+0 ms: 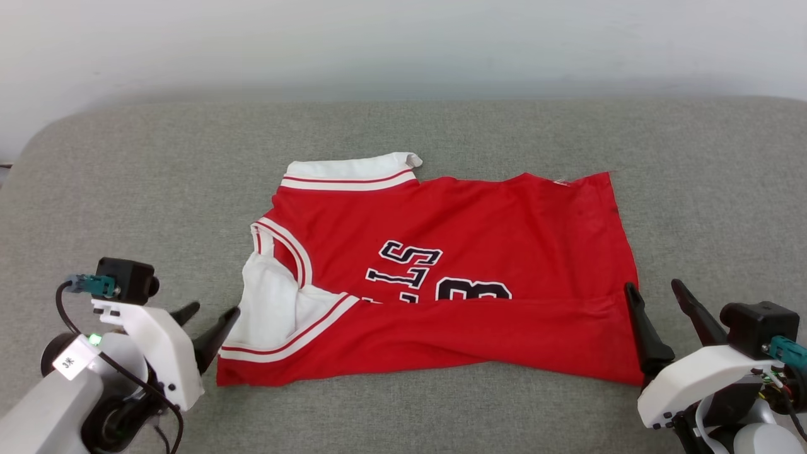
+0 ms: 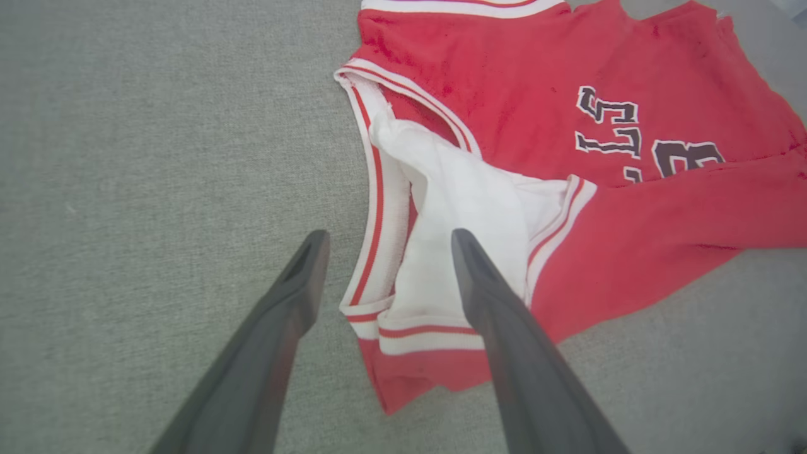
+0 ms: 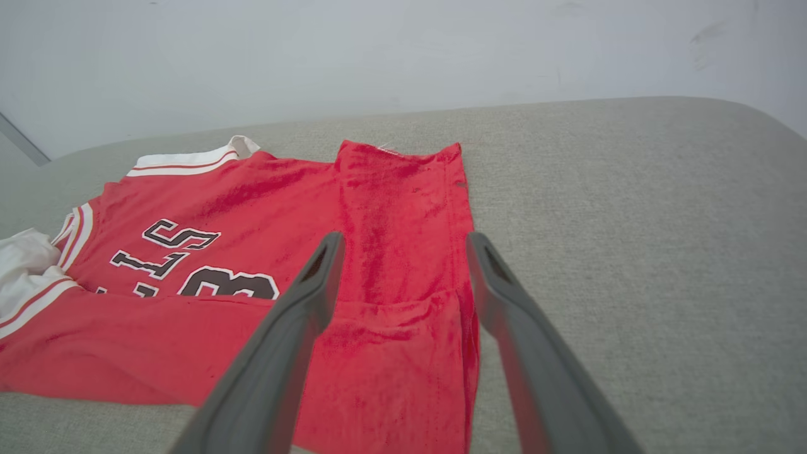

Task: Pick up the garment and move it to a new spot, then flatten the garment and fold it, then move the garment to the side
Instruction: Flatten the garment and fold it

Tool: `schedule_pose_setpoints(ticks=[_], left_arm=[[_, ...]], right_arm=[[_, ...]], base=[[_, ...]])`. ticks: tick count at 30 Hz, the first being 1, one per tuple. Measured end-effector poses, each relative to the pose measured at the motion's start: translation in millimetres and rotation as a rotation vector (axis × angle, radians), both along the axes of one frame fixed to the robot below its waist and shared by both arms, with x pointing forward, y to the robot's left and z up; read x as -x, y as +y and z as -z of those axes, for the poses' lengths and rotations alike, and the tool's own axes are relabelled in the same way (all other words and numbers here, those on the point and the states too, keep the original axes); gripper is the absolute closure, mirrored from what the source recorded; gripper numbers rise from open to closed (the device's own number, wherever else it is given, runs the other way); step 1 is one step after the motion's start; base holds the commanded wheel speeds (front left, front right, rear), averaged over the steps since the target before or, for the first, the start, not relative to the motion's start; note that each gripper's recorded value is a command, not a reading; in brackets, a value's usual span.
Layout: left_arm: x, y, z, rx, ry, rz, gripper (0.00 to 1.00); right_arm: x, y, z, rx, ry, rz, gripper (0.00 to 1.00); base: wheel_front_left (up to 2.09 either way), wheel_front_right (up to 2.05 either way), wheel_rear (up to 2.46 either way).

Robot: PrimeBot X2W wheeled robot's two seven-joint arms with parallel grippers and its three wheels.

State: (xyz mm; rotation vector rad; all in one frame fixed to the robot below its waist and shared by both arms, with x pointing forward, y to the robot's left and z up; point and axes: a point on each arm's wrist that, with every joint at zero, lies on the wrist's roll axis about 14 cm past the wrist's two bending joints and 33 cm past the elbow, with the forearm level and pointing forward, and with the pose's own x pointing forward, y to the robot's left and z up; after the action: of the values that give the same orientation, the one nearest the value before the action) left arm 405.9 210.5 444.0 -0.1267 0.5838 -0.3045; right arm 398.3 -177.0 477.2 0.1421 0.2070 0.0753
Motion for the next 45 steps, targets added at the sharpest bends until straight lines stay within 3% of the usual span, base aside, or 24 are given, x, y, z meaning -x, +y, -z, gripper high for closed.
schedule_pose_setpoints(ticks=[5, 17, 18, 19, 20, 27, 36, 44, 45], left_arm=[[21, -3, 20, 0.032, 0.201, 0.010, 0.00], [34, -15, 77, 0.071, 0.428, 0.015, 0.00], [34, -16, 79, 0.069, 0.437, 0.019, 0.44], [34, -18, 81, 0.071, 0.441, 0.025, 0.78], [34, -19, 82, 0.074, 0.446, 0.027, 1.00], [34, -31, 79, 0.100, 0.404, 0.055, 1.00], [21, -31, 45, 0.086, 0.233, 0.067, 1.00], [17, -34, 34, 0.098, 0.185, 0.068, 1.00], [17, -33, 35, 0.098, 0.186, 0.067, 1.00]], right_arm=[[2, 0, 4, -0.018, 0.017, 0.003, 0.00], [0, -9, 32, -0.058, 0.098, 0.038, 0.00], [-1, -12, 33, -0.057, 0.101, 0.045, 0.00], [-1, -13, 34, -0.059, 0.106, 0.049, 0.00], [0, -14, 35, -0.060, 0.111, 0.053, 0.00], [4, -23, 39, -0.057, 0.186, 0.068, 0.00], [27, -32, 69, -0.015, 0.493, 0.028, 0.00], [31, 3, 104, -0.055, 0.711, -0.095, 0.00], [35, 5, 111, -0.061, 0.742, -0.104, 0.11]], base=[[0.00, 0.00, 0.00], [0.00, 0.00, 0.00], [0.00, 0.00, 0.00], [0.00, 0.00, 0.00], [0.00, 0.00, 0.00], [0.00, 0.00, 0.00], [0.00, 0.00, 0.00], [0.00, 0.00, 0.00], [0.00, 0.00, 0.00]])
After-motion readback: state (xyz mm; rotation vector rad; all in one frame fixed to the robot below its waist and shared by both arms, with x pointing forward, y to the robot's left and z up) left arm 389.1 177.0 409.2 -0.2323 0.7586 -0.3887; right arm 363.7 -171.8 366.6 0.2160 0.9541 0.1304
